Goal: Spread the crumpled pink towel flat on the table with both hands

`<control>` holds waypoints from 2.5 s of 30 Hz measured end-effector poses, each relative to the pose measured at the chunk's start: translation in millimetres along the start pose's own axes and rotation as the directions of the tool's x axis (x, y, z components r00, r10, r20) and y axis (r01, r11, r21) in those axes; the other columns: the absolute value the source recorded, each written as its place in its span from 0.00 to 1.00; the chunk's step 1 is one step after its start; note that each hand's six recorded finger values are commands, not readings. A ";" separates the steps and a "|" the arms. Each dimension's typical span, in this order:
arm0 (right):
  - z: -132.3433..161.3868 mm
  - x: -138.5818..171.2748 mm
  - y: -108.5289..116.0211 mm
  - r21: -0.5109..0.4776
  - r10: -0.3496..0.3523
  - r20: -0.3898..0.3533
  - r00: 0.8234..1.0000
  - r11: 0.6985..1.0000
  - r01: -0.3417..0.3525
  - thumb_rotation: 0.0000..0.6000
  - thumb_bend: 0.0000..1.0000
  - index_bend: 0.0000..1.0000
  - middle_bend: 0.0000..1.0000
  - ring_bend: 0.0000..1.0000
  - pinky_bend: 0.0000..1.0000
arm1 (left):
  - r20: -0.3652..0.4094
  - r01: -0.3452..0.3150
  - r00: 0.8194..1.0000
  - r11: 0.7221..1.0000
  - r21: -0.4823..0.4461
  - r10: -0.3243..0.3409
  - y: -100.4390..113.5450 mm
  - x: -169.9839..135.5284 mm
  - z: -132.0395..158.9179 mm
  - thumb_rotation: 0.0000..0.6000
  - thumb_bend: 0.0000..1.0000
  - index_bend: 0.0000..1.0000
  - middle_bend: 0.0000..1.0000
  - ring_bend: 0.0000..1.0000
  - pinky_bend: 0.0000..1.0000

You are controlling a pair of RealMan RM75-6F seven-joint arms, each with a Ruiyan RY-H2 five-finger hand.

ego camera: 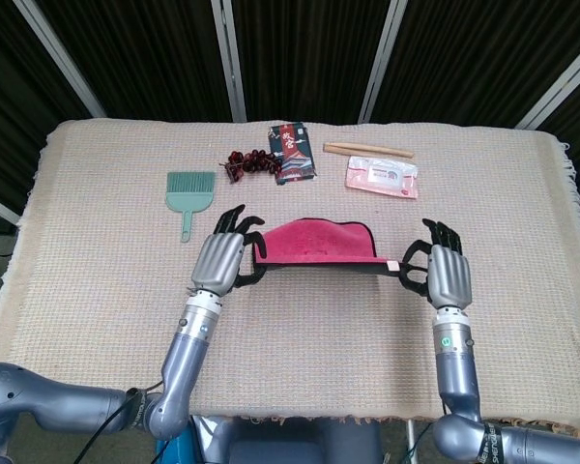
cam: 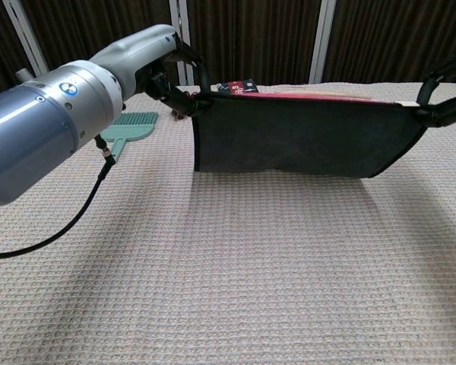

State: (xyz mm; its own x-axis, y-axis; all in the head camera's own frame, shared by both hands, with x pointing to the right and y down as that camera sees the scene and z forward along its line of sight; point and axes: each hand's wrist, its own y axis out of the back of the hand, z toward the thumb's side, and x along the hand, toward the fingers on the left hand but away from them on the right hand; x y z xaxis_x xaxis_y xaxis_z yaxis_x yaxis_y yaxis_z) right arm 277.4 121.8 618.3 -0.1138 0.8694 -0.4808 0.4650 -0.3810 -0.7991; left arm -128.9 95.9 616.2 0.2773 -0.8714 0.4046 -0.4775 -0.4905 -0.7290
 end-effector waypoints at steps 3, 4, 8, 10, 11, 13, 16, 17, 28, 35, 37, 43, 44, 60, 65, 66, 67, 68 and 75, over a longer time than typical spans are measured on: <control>-2.3 6.2 -3.7 0.002 0.009 -0.002 1.000 1.000 -0.009 1.00 0.53 0.71 0.14 0.00 0.00 | -0.001 0.013 1.000 1.000 -0.003 -0.013 -3.8 -8.0 -4.8 1.00 0.77 0.87 0.21 0.00 0.00; -1.8 7.6 -4.5 0.003 0.011 -0.004 1.000 1.000 -0.011 1.00 0.53 0.71 0.14 0.00 0.00 | -0.001 0.016 1.000 1.000 -0.005 -0.016 -4.7 -10.2 -6.0 1.00 0.76 0.87 0.21 0.00 0.00; -2.5 12.1 -7.9 0.009 0.022 0.002 1.000 1.000 -0.022 1.00 0.53 0.71 0.14 0.00 0.00 | 0.003 0.031 1.000 0.999 -0.013 -0.031 -7.9 -19.4 -10.1 1.00 0.76 0.87 0.21 0.00 0.00; -5.3 15.4 -9.7 0.016 0.027 0.008 1.000 1.000 -0.027 1.00 0.53 0.71 0.14 0.00 0.00 | 0.007 0.036 0.999 0.999 -0.017 -0.036 -8.8 -23.4 -11.3 1.00 0.76 0.87 0.21 0.00 0.00; -7.2 17.8 -10.7 0.016 0.028 0.010 1.000 0.999 -0.029 1.00 0.53 0.71 0.14 0.00 0.00 | 0.009 0.038 0.999 0.999 -0.018 -0.038 -9.1 -25.0 -11.5 1.00 0.76 0.87 0.21 0.00 0.00; -8.2 21.4 -11.8 0.012 0.030 0.005 1.000 0.999 -0.030 1.00 0.53 0.71 0.14 0.00 0.00 | 0.013 0.043 0.999 0.999 -0.025 -0.043 -10.1 -28.4 -11.7 1.00 0.77 0.87 0.21 0.00 0.00; -9.1 28.8 -13.5 0.013 0.034 -0.002 0.999 0.999 -0.034 1.00 0.53 0.71 0.14 0.00 0.00 | 0.020 0.052 0.998 0.998 -0.029 -0.051 -11.8 -33.1 -11.8 1.00 0.76 0.87 0.21 0.00 0.00; -9.2 31.3 -13.7 0.012 0.035 -0.003 0.999 0.999 -0.035 1.00 0.53 0.71 0.14 0.00 0.00 | 0.022 0.055 0.998 0.998 -0.029 -0.054 -12.5 -34.7 -11.9 1.00 0.76 0.87 0.21 0.00 0.00; -19.8 50.2 -18.9 0.023 0.052 0.010 0.999 0.998 -0.052 1.00 0.53 0.71 0.14 0.00 0.00 | 0.043 0.092 0.995 0.995 -0.034 -0.091 -22.2 -58.0 -17.9 1.00 0.77 0.87 0.21 0.00 0.00; -23.5 59.2 -22.5 0.021 0.058 0.007 0.998 0.998 -0.059 1.00 0.53 0.71 0.14 0.00 0.00 | 0.060 0.098 0.994 0.995 -0.024 -0.097 -23.1 -67.1 -20.1 1.00 0.76 0.87 0.21 0.00 0.00; -23.7 60.8 -23.5 0.024 0.062 0.007 0.998 0.998 -0.062 1.00 0.53 0.71 0.14 0.00 0.00 | 0.064 0.098 0.993 0.995 -0.019 -0.097 -23.0 -70.0 -21.4 1.00 0.76 0.87 0.21 0.00 0.00; -25.7 66.9 -29.3 0.028 0.078 0.007 0.997 0.997 -0.078 1.00 0.53 0.71 0.14 0.00 0.00 | 0.059 0.113 0.992 0.993 0.015 -0.114 -24.5 -77.4 -29.2 1.00 0.75 0.86 0.20 0.00 0.00; -26.0 67.2 -31.7 0.029 0.084 0.008 0.996 0.996 -0.085 1.00 0.53 0.71 0.14 0.00 0.00 | 0.058 0.118 0.991 0.993 0.021 -0.119 -25.4 -78.7 -30.4 1.00 0.75 0.86 0.20 0.00 0.00; -32.3 74.5 -48.3 0.091 0.157 0.022 0.987 0.983 -0.159 1.00 0.48 0.18 0.00 0.00 0.00 | 0.053 0.230 0.970 0.968 0.096 -0.236 -44.5 -90.5 -40.3 1.00 0.42 0.54 0.09 0.00 0.00; -36.1 78.2 -53.3 0.150 0.210 0.029 0.977 0.966 -0.212 1.00 0.38 0.00 0.00 0.00 0.00 | 0.058 0.264 0.960 0.957 0.120 -0.273 -45.7 -92.1 -43.5 1.00 0.24 0.32 0.04 0.00 0.00; -36.1 78.8 -53.8 0.155 0.217 0.029 0.976 0.963 -0.219 1.00 0.37 0.00 0.00 0.00 0.00 | 0.058 0.271 0.958 0.955 0.123 -0.279 -45.7 -92.4 -44.0 1.00 0.22 0.31 0.04 0.00 0.00; -36.1 79.3 -54.2 0.160 0.221 0.028 0.975 0.962 -0.222 1.00 0.36 0.00 0.00 0.00 0.00 | 0.058 0.275 0.957 0.954 0.124 -0.283 -45.6 -92.7 -44.3 1.00 0.20 0.29 0.04 0.00 0.00; -36.3 79.8 -54.4 0.167 0.224 0.027 0.974 0.960 -0.225 1.00 0.35 0.00 0.00 0.00 0.00 | 0.057 0.278 0.956 0.952 0.126 -0.286 -45.4 -92.9 -44.8 1.00 0.19 0.28 0.04 0.00 0.00; -38.4 81.9 -51.3 0.199 0.220 0.029 0.975 0.955 -0.221 1.00 0.35 0.00 0.00 0.00 0.00 | 0.044 0.291 0.953 0.948 0.130 -0.299 -40.9 -95.6 -50.7 1.00 0.17 0.24 0.03 0.00 0.00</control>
State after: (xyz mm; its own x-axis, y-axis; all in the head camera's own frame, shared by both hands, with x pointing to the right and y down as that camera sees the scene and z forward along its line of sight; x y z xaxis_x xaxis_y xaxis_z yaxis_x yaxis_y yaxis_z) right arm 277.9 224.6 633.7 -0.0339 0.7551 -0.6548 0.2943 -0.6186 -0.7285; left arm -178.2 198.8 635.2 0.4438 -0.6839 0.5791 -0.2631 -0.7171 -0.6453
